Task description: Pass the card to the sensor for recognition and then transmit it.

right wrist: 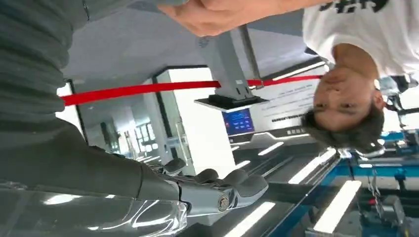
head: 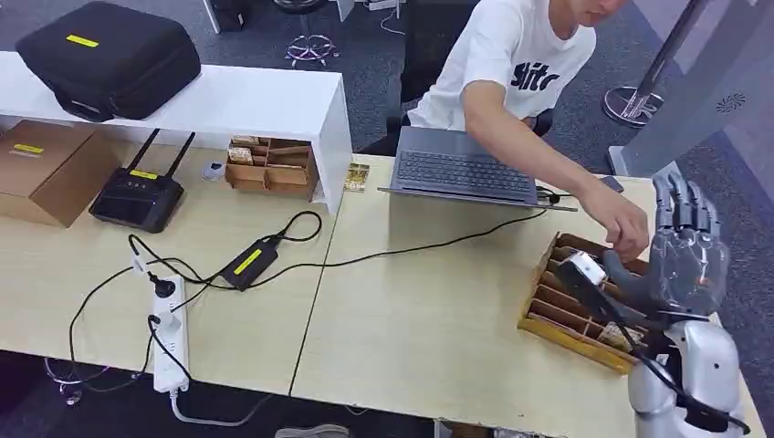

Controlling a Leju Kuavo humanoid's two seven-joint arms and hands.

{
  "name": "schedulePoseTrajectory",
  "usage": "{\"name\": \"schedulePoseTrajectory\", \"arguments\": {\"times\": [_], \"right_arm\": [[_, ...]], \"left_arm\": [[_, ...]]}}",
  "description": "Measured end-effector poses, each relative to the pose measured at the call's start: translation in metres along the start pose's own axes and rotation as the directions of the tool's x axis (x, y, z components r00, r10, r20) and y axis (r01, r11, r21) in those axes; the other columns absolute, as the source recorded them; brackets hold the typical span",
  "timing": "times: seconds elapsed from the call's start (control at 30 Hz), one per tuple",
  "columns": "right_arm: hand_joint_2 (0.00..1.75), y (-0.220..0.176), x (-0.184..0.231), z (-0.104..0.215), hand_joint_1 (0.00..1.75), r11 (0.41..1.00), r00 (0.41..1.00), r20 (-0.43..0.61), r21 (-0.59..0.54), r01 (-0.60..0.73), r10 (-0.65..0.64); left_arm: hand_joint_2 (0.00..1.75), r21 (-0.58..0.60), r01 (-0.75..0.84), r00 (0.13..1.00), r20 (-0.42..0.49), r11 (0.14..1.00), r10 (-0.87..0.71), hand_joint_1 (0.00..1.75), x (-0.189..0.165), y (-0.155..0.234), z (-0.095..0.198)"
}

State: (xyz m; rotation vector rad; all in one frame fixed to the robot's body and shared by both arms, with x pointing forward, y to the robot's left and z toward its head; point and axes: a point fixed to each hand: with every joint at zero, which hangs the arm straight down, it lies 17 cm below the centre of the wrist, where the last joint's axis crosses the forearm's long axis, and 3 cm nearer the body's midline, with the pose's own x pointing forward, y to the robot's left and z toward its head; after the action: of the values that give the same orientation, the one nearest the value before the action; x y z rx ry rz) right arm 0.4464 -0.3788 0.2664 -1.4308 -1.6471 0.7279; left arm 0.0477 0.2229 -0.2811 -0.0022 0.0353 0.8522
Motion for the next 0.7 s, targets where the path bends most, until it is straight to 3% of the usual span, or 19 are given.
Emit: {"name": "schedulePoseTrajectory", "arguments": {"times": [0.23,0.4,0.7], "right_arm": [[1.75,-0.039,0.03,0.043,0.0,0.988,0.991,0.071,-0.092,0.122,-0.115],[1.75,-0.06,0.043,0.072,0.0,0.981,0.988,0.091,-0.133,0.14,-0.128],[1.75,-0.071,0.046,0.086,0.0,0.977,0.986,0.086,-0.144,0.155,-0.143]], "left_arm": [[1.75,0.004,-0.036,0.999,0.005,0.999,0.036,0.0,-0.005,-0.004,0.001],[1.75,0.005,-0.061,0.998,0.008,0.998,0.061,0.0,-0.009,-0.005,0.001],[1.75,0.006,-0.078,0.997,0.003,0.997,0.078,0.0,-0.011,-0.005,0.001]]}}
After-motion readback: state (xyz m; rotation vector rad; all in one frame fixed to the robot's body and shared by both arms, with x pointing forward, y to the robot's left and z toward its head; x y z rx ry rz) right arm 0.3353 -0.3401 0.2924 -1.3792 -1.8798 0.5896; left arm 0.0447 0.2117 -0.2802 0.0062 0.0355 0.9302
